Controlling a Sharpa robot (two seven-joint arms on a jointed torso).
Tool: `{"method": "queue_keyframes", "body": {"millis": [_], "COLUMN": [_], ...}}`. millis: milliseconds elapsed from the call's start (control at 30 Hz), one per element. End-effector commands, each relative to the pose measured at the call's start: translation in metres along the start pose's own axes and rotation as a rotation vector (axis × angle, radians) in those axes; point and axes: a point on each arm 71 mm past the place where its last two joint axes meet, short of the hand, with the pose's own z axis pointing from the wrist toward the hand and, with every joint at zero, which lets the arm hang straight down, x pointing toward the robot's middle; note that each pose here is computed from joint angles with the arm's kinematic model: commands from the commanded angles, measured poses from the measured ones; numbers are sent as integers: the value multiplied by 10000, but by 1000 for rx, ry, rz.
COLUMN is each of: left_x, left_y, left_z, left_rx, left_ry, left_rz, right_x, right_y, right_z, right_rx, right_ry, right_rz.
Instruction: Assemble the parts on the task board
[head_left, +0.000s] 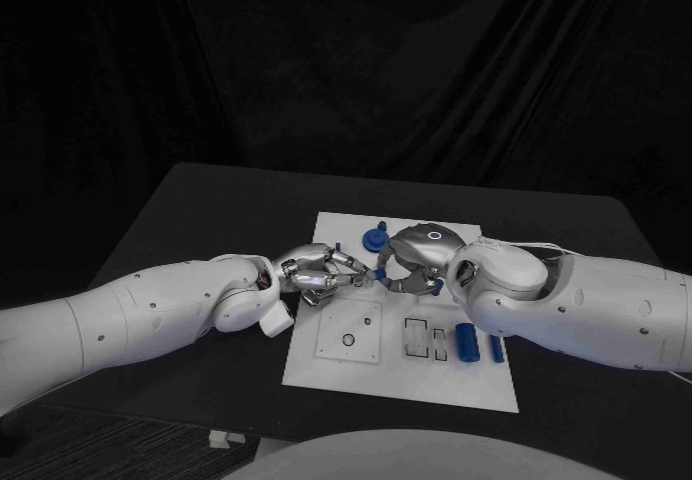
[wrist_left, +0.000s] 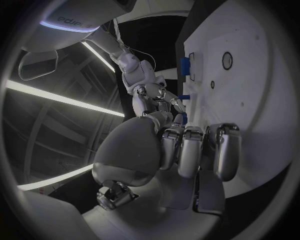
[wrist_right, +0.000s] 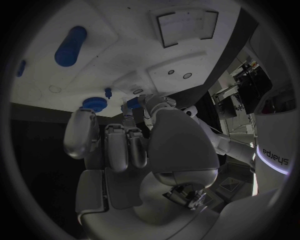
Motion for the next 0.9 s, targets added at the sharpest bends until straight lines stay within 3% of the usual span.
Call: {"method": "queue_keyframes", "body": {"millis": [33, 900], "left_x": [27, 28], "left_y": [6, 69], "left_z": [16, 8], "left_rx": [2, -38], "left_ry": [9, 15], "left_rz": [-7, -14], "right_x": [-16, -21], "right_y": [33, 51], "right_z": [-2, -8], "right_rx": [-26, -49], "right_ry": [-19, -29], "right_rz": [0, 3]}}
